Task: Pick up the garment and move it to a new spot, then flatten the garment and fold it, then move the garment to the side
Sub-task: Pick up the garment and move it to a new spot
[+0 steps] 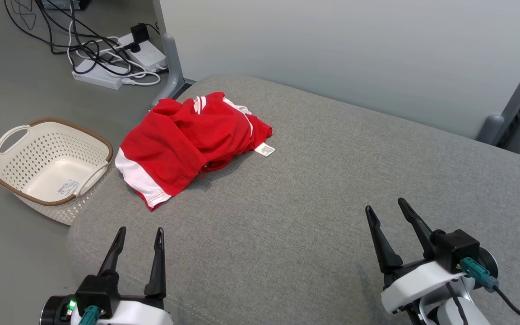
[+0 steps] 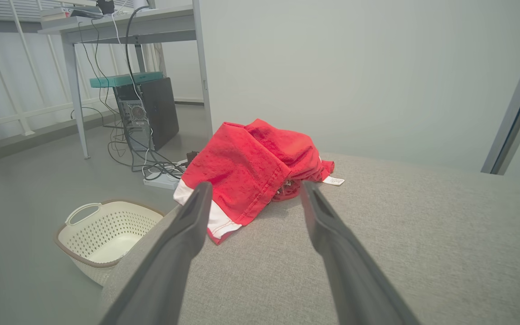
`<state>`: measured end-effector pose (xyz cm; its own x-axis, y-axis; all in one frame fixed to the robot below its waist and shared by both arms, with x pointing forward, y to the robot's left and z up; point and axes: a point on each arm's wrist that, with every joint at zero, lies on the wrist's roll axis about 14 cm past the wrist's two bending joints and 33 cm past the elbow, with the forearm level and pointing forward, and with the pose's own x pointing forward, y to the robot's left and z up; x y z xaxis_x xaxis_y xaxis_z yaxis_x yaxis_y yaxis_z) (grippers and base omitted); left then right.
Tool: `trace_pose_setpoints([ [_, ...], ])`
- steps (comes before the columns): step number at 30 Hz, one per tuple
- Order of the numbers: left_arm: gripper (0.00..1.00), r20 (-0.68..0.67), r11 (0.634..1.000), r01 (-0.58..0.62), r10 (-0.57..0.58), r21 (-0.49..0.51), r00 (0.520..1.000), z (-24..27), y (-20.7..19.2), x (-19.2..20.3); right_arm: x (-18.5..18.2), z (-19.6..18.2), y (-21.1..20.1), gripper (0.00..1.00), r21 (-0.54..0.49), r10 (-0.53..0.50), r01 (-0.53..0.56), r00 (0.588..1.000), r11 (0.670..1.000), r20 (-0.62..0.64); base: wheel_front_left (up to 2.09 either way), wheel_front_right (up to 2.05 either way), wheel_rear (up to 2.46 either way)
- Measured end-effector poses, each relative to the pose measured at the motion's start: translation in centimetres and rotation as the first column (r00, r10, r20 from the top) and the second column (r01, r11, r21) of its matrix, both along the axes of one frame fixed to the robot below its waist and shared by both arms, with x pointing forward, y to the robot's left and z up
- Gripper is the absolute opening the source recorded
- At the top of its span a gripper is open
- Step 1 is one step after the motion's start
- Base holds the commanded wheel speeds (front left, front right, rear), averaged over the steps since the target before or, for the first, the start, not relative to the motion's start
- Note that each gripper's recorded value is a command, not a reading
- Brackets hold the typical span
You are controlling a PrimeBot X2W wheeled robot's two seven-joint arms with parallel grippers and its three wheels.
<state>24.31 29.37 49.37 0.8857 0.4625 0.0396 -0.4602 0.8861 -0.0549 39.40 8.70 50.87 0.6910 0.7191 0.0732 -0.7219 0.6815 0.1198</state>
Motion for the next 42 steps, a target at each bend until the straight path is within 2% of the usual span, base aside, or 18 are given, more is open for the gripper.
trace_pose_setpoints([
  [8, 1.00, -0.030, 1.000, -0.022, 0.022, -0.002, 0.999, -0.6, 0.7, 0.7, 1.1, -0.5, -0.7, 1.00, -0.001, -0.027, 0.027, 1.000, 1.000, -0.005, 0.00, 0.00, 0.00],
  [16, 1.00, -0.008, 1.000, -0.026, 0.026, 0.000, 1.000, 0.6, 3.1, 4.2, 4.0, -1.2, -1.2, 1.00, -0.018, -0.059, 0.059, 0.998, 0.998, 0.026, 0.00, 0.00, 0.00],
  [20, 1.00, -0.020, 0.999, 0.016, -0.015, 0.033, 1.000, 1.1, 4.6, 7.3, 5.6, -2.1, -1.4, 1.00, -0.031, -0.070, 0.071, 0.997, 0.997, 0.035, 0.00, 0.00, 0.00],
  [30, 1.00, -0.228, 0.989, 0.116, -0.094, 0.086, 0.969, -2.3, 8.6, 14.5, 8.6, -5.0, -3.2, 1.00, -0.049, -0.125, 0.125, 0.992, 0.991, 0.008, 0.00, 0.00, 0.00],
  [33, 1.00, -0.281, 0.990, 0.132, -0.112, 0.052, 0.953, -3.7, 8.7, 15.7, 8.8, -5.8, -3.6, 1.00, -0.060, -0.132, 0.131, 0.991, 0.990, -0.001, 0.00, 0.00, 0.00],
  [36, 1.00, -0.362, 0.979, 0.203, -0.178, 0.032, 0.915, -5.1, 7.8, 17.8, 9.2, -6.7, -4.4, 1.00, -0.068, -0.152, 0.151, 0.988, 0.986, -0.020, 0.00, 0.00, 0.00],
  [42, 1.00, -0.408, 0.974, 0.227, -0.209, -0.005, 0.888, -5.7, 8.3, 20.8, 10.1, -8.1, -5.5, 1.00, -0.079, -0.184, 0.181, 0.982, 0.980, -0.039, 0.00, 0.00, 0.00],
])
